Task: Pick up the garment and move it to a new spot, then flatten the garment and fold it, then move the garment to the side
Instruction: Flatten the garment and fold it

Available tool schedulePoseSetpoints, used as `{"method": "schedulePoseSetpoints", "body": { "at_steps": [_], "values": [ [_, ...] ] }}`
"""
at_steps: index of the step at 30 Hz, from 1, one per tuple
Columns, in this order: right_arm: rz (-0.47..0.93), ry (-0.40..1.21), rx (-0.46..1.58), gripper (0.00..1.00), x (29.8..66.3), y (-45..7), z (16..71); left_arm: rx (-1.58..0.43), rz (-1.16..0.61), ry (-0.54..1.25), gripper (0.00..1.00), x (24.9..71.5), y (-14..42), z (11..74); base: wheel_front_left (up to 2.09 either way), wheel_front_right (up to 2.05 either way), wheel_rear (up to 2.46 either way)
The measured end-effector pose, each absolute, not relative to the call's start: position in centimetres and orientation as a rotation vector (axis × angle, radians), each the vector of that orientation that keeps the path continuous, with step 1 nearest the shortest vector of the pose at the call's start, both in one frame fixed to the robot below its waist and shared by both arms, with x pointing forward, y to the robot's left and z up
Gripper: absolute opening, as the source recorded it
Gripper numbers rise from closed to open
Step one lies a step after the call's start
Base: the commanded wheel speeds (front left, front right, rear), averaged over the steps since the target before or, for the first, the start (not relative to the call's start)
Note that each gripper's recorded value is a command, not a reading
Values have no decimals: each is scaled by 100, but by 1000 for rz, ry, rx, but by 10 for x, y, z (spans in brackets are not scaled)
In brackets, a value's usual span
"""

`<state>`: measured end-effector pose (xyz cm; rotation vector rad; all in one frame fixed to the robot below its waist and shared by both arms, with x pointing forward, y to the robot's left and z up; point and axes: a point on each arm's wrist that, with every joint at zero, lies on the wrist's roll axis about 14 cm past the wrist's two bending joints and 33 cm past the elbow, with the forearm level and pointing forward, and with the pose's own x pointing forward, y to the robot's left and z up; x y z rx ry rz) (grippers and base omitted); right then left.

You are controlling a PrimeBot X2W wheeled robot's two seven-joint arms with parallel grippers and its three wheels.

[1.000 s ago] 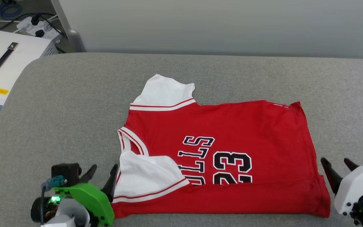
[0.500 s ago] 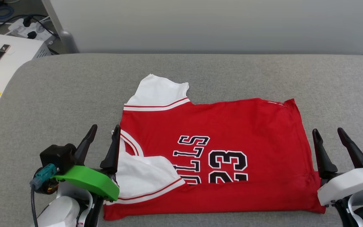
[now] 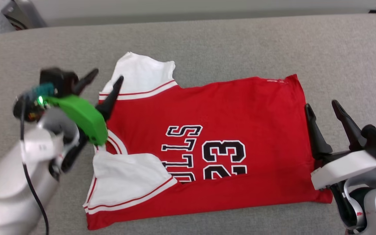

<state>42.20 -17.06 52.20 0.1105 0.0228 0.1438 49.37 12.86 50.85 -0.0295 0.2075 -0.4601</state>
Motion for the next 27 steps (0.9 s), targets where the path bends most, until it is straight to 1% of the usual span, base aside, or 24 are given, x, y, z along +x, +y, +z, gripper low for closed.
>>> {"method": "schedulePoseSetpoints", "body": {
  "at_steps": [3, 5, 9, 11, 15, 19, 24, 27],
  "values": [
    [150, 35, 105, 100, 428, -169, 517, 29, -497, 220, 100, 524, 124, 517, 0, 0, 0],
    [143, 40, 101, 100, 432, -172, 514, 56, -515, 258, 100, 543, 122, 517, 0, 0, 0],
    [124, 52, 98, 100, 439, -178, 507, 127, -522, 406, 100, 571, 124, 495, 0, 0, 0],
    [116, 57, 97, 100, 441, -180, 503, 129, -517, 482, 100, 581, 125, 483, 0, 0, 0],
    [92, 79, 98, 100, 443, -186, 493, 145, -508, 645, 100, 595, 126, 455, 0, 0, 0],
    [77, 104, 94, 100, 444, -191, 481, 159, -504, 761, 100, 604, 124, 430, 0, 0, 0],
    [67, 122, 93, 100, 446, -194, 472, 131, -486, 871, 100, 610, 124, 401, 0, 0, 0],
    [66, 132, 94, 100, 447, -195, 467, 116, -466, 905, 100, 617, 125, 389, 0, 0, 0]
  ]
}}
